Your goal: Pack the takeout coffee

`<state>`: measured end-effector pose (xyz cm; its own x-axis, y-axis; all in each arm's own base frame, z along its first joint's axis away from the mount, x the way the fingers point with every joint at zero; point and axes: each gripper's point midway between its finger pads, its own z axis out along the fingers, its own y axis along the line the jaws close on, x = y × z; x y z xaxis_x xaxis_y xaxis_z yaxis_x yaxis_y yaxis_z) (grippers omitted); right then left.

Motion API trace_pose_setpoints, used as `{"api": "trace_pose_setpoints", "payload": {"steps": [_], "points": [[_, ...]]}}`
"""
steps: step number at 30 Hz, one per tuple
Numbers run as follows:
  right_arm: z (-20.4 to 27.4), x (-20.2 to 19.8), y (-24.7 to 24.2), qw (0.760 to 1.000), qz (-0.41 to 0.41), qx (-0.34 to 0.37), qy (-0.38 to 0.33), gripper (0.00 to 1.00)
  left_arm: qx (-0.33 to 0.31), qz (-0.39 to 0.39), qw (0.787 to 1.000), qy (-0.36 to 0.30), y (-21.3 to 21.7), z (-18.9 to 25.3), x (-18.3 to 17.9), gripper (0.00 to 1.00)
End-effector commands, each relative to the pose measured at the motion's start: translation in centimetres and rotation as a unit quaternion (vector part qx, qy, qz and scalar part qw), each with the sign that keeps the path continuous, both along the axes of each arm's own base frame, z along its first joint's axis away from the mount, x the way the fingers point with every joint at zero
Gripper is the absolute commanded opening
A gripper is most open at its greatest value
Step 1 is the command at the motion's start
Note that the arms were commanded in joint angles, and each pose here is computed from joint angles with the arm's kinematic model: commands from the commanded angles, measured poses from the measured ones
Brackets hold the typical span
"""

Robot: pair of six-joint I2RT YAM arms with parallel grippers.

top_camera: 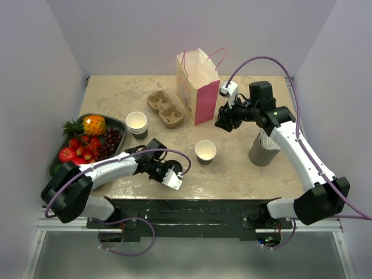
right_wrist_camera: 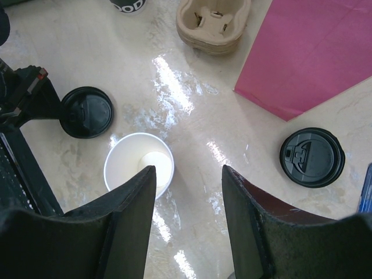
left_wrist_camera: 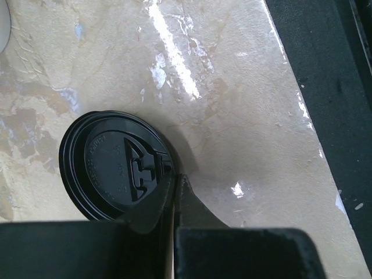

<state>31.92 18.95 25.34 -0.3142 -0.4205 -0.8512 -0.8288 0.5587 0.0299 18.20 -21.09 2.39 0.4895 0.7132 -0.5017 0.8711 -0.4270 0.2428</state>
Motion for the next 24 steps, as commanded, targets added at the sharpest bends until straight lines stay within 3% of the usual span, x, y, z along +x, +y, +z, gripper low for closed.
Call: {"api": "trace_pose_setpoints", "payload": {"steps": [1, 5, 12, 16, 17, 18, 20, 21, 22, 24], "points": [[1.9, 0.8, 0.1, 1.0, -0.008, 0.003, -0.02, 0.52, -0.03, 0.037, 0.999, -0.014, -1.2, 3.3, 1.5, 0.0], [3.0, 1.0, 0.1, 1.0, -0.022, 0.011, -0.012, 0.51, -0.088, 0.096, 0.991, 0.012, -2.2, 8.5, 3.3, 0.0], [4.8, 1.4, 0.7, 0.996, -0.058, 0.058, 0.023, 0.5, -0.257, 0.137, 0.955, 0.049, -7.9, 22.0, 6.9, 0.0], [6.5, 2.1, 0.6, 0.992, -0.079, 0.095, 0.038, 0.5, -0.324, 0.178, 0.919, 0.139, -10.2, 25.4, 7.4, 0.0], [6.8, 2.3, 0.4, 0.99, -0.082, 0.102, 0.044, 0.5, -0.355, 0.18, 0.907, 0.139, -10.7, 26.7, 8.2, 0.0], [7.4, 2.3, 0.4, 0.989, -0.08, 0.114, 0.048, 0.5, -0.362, 0.201, 0.888, 0.199, -11.0, 26.4, 7.4, 0.0], [7.7, 2.5, -0.3, 0.985, -0.092, 0.133, 0.065, 0.51, -0.411, 0.194, 0.864, 0.215, -11.8, 28.3, 8.1, 0.0], [7.4, 2.2, -0.4, 0.984, -0.088, 0.137, 0.07, 0.51, -0.405, 0.215, 0.843, 0.28, -12.0, 27.3, 7.2, 0.0], [7.1, 2.1, -0.6, 0.98, -0.099, 0.148, 0.087, 0.52, -0.429, 0.201, 0.835, 0.278, -12.3, 28.2, 7.4, 0.0], [6.0, 1.2, -0.4, 0.979, -0.088, 0.152, 0.098, 0.53, -0.419, 0.213, 0.823, 0.319, -12.5, 26.8, 7.1, 0.0]]}}
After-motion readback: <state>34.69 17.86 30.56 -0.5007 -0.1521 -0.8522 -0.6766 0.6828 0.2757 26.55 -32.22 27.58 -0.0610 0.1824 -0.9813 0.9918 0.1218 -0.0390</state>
